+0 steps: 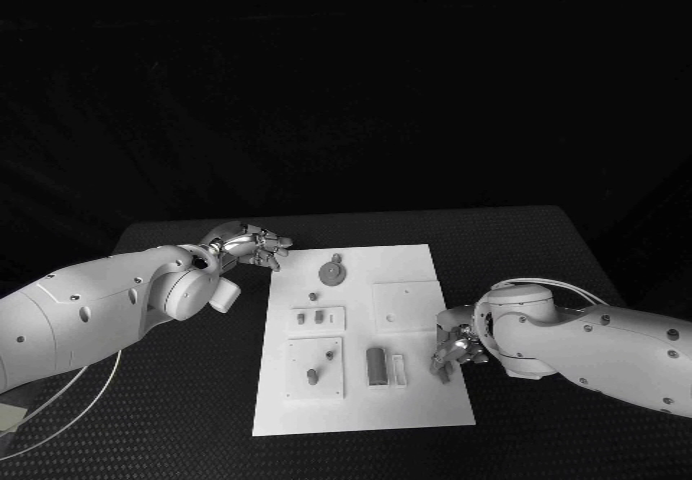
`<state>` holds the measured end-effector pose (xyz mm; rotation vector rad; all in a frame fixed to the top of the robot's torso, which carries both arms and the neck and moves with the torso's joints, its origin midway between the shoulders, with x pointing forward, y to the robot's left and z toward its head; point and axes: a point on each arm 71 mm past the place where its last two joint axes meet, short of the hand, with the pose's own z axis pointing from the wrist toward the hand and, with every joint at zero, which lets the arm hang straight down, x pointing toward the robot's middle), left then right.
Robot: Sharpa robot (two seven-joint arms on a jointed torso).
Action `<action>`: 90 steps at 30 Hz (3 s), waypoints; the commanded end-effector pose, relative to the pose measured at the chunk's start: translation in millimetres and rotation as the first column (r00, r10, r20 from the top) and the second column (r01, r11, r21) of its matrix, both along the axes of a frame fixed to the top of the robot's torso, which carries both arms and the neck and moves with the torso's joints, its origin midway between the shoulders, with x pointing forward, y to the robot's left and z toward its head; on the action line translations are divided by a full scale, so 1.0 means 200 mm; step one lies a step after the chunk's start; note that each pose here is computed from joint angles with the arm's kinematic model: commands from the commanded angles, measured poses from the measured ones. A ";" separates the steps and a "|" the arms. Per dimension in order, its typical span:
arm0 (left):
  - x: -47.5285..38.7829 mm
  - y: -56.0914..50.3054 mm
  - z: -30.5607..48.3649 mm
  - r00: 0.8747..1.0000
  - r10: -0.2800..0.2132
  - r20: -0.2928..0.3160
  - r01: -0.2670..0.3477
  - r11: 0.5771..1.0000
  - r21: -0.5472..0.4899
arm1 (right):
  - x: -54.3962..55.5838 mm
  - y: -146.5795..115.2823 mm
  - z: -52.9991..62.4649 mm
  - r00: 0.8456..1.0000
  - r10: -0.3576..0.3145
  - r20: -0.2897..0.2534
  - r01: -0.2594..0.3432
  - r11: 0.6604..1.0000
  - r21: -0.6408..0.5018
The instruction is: Assemble the parts on the task board
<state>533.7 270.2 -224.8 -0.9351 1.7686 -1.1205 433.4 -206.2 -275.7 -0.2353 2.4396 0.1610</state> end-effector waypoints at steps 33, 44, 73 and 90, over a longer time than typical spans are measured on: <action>-0.002 -0.01 0.003 1.000 -0.019 -0.003 0.019 1.000 -0.006 | -0.01 0.00 -0.03 0.986 -0.162 0.030 0.152 0.965 0.214; -0.003 -0.01 0.002 1.000 -0.021 -0.006 0.021 1.000 -0.003 | -0.01 0.02 0.01 0.966 -0.251 -0.069 0.259 0.910 0.324; -0.004 -0.01 0.002 1.000 -0.020 -0.006 0.020 1.000 -0.002 | -0.04 0.21 0.08 0.887 0.268 0.375 -0.318 0.945 0.075; -0.003 -0.01 0.002 1.000 -0.020 -0.005 0.020 1.000 -0.002 | 0.09 -0.04 0.23 0.842 -0.028 0.539 -0.116 0.966 0.232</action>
